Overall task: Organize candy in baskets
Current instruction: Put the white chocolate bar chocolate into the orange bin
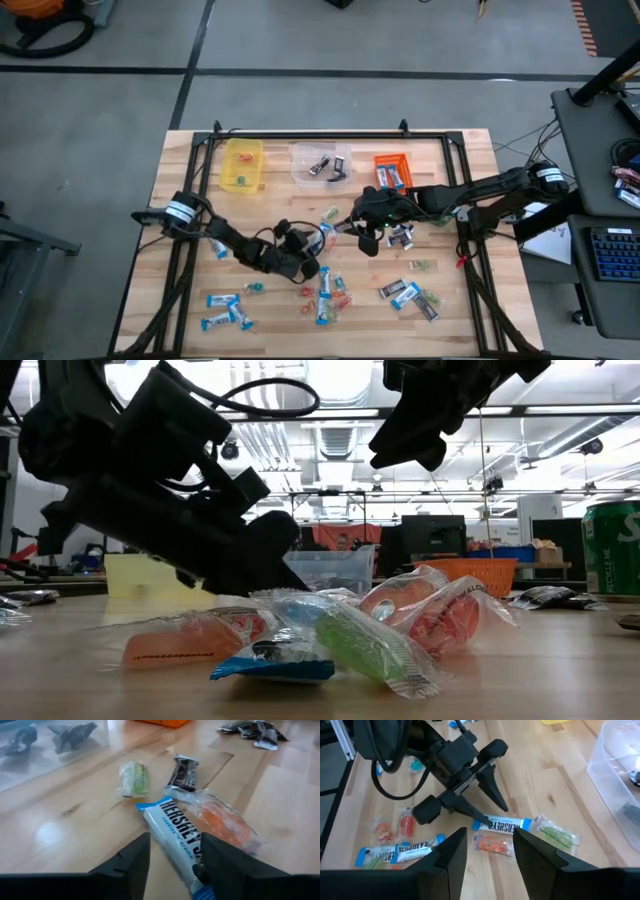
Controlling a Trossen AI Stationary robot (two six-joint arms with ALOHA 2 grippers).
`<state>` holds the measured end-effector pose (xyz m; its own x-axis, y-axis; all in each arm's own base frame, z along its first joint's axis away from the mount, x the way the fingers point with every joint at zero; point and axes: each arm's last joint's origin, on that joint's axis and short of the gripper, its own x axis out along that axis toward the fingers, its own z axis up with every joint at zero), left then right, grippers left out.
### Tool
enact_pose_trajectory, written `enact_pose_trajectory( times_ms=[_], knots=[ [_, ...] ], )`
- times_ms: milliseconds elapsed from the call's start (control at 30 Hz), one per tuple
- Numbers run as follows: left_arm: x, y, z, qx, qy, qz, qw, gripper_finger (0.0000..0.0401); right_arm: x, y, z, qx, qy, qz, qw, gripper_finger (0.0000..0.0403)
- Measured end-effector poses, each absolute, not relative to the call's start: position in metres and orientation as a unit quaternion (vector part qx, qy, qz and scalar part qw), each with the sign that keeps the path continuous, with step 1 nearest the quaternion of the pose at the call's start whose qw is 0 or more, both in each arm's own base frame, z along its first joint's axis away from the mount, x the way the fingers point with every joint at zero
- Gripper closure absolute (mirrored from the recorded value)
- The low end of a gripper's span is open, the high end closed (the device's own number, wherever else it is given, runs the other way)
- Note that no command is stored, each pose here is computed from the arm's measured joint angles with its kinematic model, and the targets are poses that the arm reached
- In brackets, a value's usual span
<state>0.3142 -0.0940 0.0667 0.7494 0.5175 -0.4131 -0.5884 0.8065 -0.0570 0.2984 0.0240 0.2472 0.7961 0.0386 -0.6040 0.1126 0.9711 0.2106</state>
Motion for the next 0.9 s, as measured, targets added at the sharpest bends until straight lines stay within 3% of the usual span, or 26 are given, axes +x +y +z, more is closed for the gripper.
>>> enact_pose_trajectory(
  times_ms=[400, 900],
  knots=[
    [0.306, -0.091, 0.064, -0.102, 0.201, 0.302, 0.926, 0.0392, 0.298, 0.024, 0.247, 0.118, 0.319, -0.02, 0.94, 0.0252],
    [0.295, -0.093, 0.105, 0.009, 0.257, 0.244, 0.935, 0.0401, 0.295, 0.029, 0.229, 0.11, 0.289, -0.004, 0.951, 0.0252]
  ],
)
